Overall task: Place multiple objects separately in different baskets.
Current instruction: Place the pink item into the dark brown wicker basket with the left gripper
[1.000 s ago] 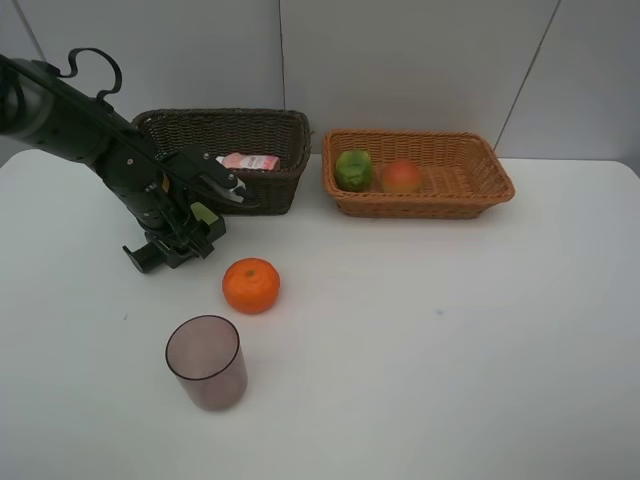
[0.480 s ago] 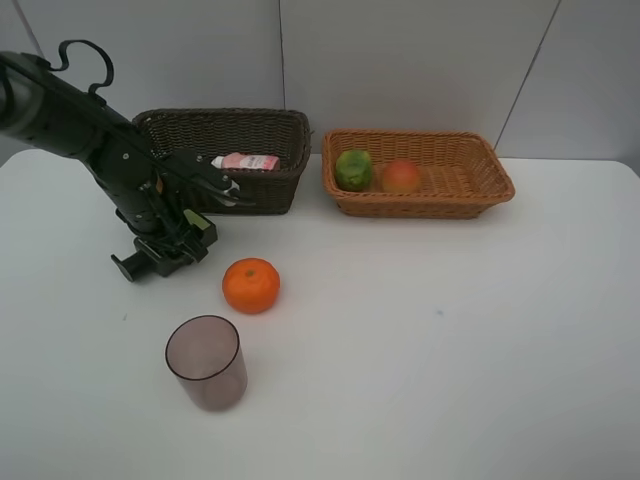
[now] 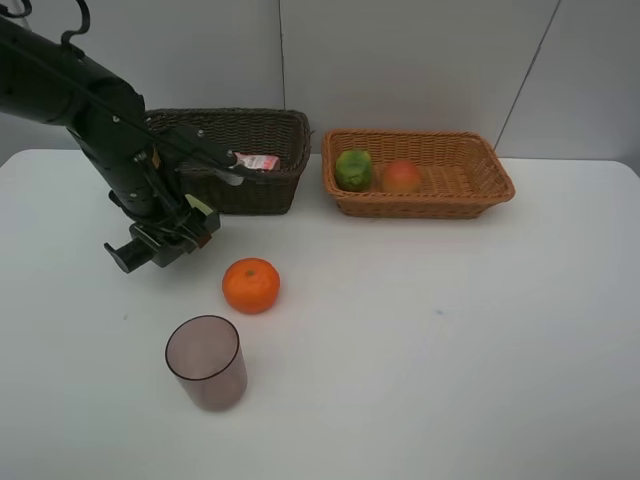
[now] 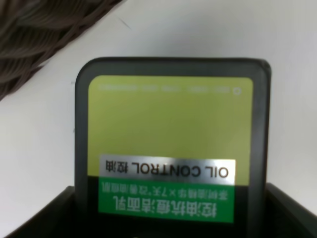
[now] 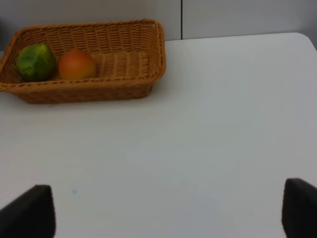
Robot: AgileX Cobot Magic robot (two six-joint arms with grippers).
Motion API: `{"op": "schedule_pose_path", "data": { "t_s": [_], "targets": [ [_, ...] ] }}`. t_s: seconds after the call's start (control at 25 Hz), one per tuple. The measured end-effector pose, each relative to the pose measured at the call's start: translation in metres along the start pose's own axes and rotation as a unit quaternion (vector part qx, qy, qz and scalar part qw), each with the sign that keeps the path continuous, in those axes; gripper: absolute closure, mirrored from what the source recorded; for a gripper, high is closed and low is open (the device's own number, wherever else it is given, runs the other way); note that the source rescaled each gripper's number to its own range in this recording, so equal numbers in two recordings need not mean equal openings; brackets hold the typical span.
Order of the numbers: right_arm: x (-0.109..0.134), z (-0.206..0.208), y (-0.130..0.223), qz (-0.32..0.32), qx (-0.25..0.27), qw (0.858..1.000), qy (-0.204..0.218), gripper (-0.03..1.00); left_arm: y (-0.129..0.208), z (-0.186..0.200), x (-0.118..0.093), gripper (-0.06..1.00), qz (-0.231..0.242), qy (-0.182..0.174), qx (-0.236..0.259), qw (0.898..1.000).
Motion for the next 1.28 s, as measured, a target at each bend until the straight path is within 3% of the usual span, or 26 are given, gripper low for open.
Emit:
{"op": "schedule_pose_path", "data": {
  "t_s": [0.28, 0.52, 0.72, 1.0, 1.28],
  "targets": [
    [0.0, 0.0, 0.0, 0.0, 0.0, 1.0, 0.0, -0.03, 0.007, 0.047, 0.008, 0.11, 0.029, -0.006, 0.015, 0.999],
    [0.0, 0.0, 0.0, 0.0, 0.0, 1.0, 0.0, -0.03, -0.004, 0.077, 0.017, 0.11, 0.029, -0.018, -0.018, 0.999],
    [0.0, 0.0, 0.0, 0.0, 0.0, 1.0, 0.0, -0.03, -0.044, 0.092, 0.03, 0.11, 0.037, -0.03, -0.075, 0.996],
    [0.0, 0.0, 0.0, 0.0, 0.0, 1.0, 0.0, -0.03, -0.104, 0.073, 0.048, 0.11, 0.041, -0.045, -0.146, 0.987],
    [0.0, 0.0, 0.0, 0.0, 0.0, 1.0, 0.0, -0.03, -0.126, 0.024, 0.062, 0.11, 0.048, -0.047, -0.207, 0.976]
  ]
}}
Point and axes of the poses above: a point on each arm's last joint axis where the gripper is mounted, z pointing back along that axis away from the gripper, x along the wrist's bending axis when the last joint is at zero, y = z × x, the point moved 5 cm from there along -z, pointing out along that axis toward the gripper, and after that the axes turned 1 degree about -z, right-handed, at the moved point
